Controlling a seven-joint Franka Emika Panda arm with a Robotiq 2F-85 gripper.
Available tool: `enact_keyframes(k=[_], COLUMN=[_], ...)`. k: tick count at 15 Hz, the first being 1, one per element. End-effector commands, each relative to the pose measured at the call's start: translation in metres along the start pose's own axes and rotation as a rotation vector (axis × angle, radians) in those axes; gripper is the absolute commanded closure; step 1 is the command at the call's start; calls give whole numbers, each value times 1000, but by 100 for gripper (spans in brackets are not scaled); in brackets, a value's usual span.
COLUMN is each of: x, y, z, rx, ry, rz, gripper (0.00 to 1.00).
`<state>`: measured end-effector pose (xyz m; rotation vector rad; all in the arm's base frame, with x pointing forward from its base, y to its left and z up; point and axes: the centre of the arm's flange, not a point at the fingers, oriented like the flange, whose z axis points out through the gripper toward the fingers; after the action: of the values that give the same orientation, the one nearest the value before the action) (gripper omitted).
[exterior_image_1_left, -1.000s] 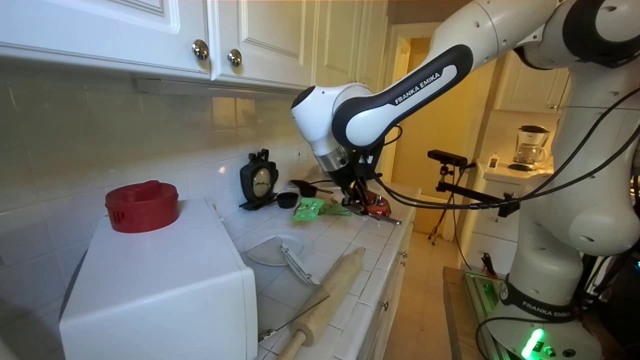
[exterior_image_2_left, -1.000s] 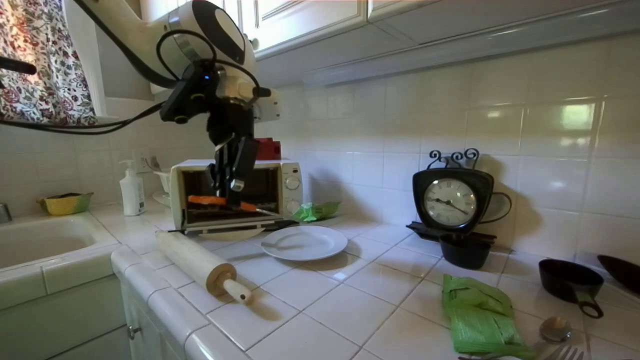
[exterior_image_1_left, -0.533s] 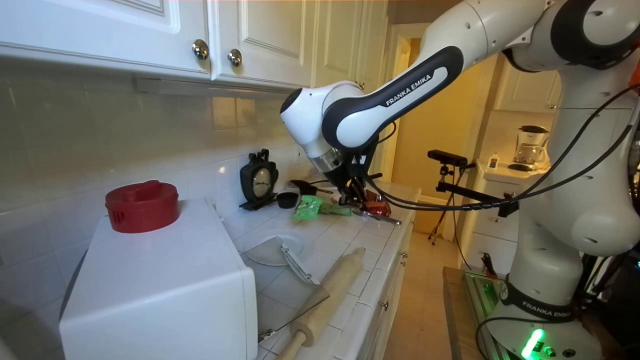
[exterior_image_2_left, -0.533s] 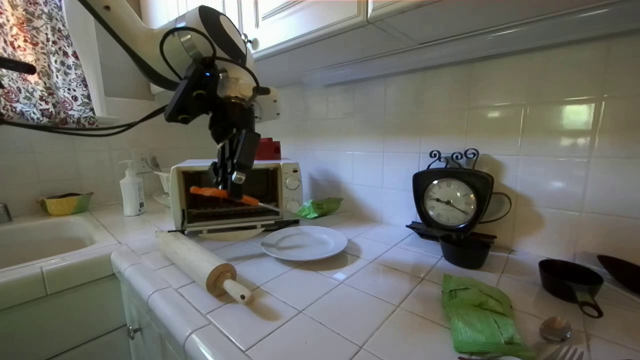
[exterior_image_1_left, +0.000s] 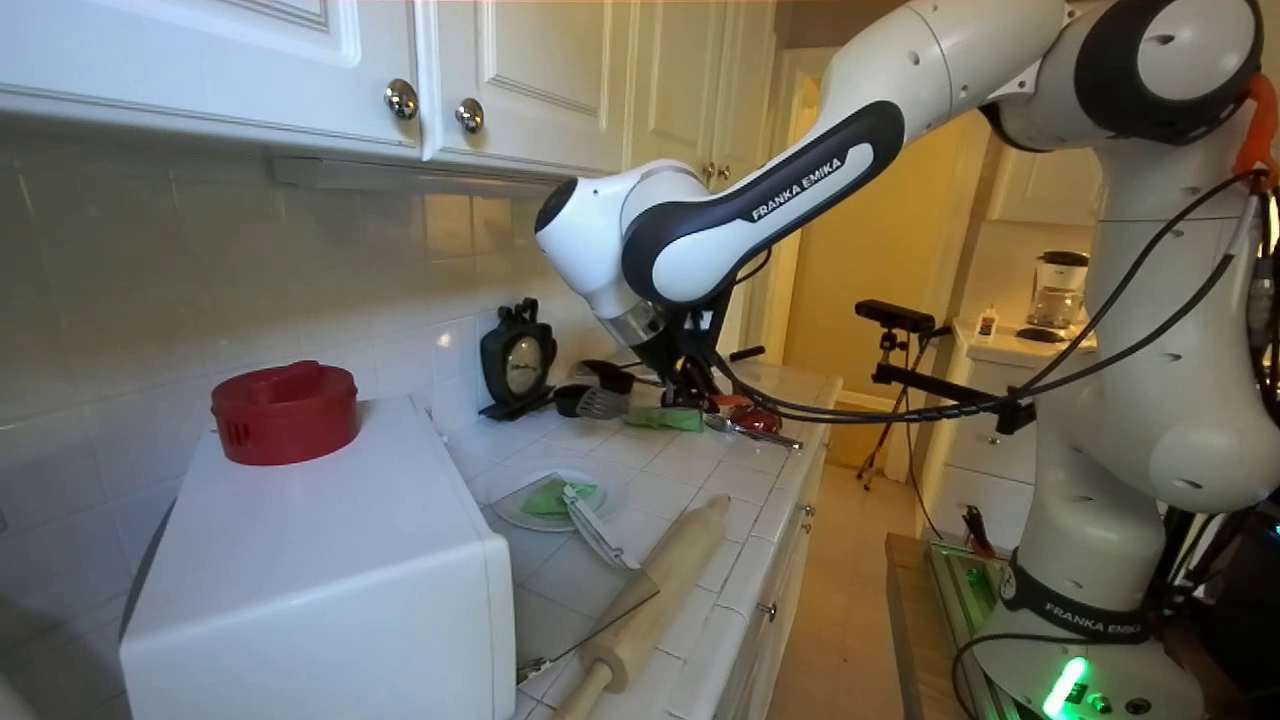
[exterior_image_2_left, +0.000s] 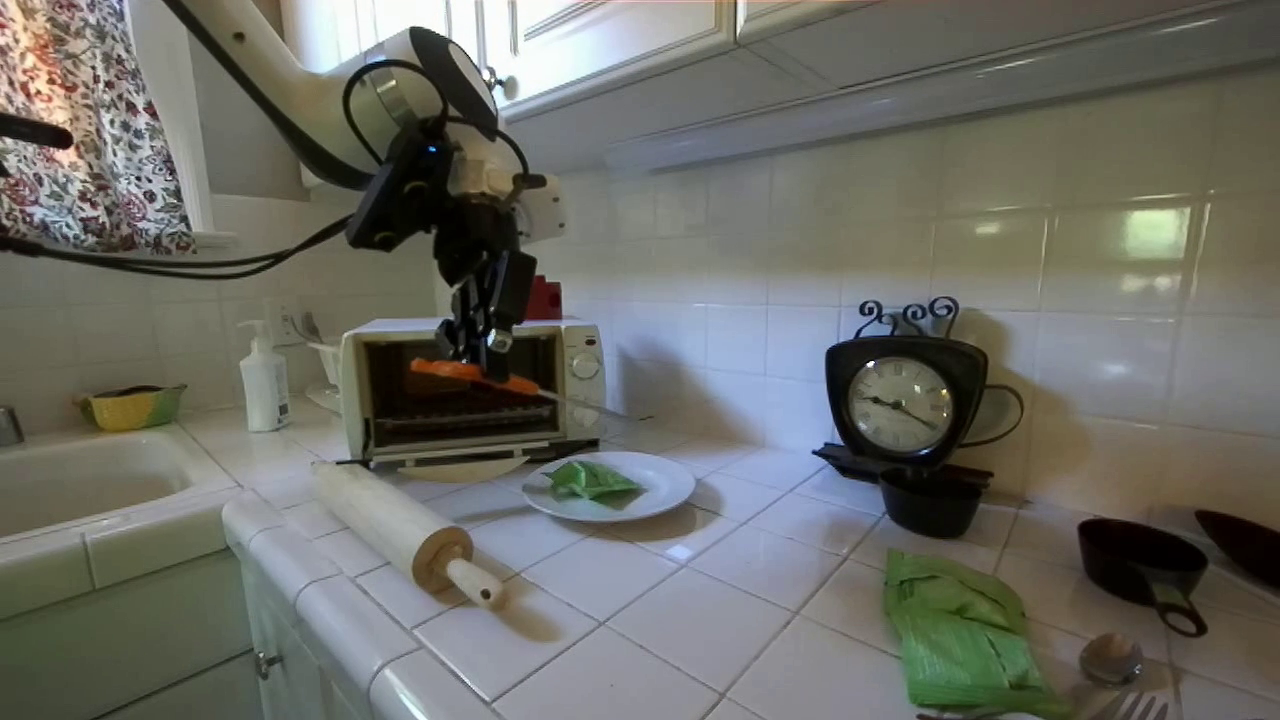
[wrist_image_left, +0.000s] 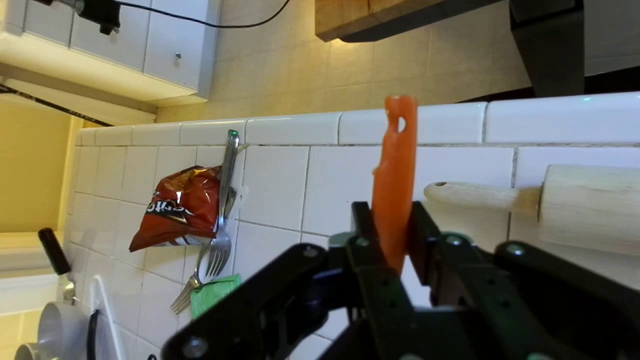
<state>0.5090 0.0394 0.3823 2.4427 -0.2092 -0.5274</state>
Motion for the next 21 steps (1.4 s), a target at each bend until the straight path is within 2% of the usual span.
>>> enact_keyframes(k=[1, 4, 9, 14, 18, 21], x=[7, -2, -33, -66, -83, -89], y=[1, -8, -46, -74, -79, -79], z=[-10, -4, -5, 3, 9, 15], rx=[-27, 34, 62, 102, 133, 193], ry=[5, 92, 238, 306, 359, 407], rz=[11, -8, 7, 56, 67, 71], gripper=[95, 95, 95, 95, 95, 95])
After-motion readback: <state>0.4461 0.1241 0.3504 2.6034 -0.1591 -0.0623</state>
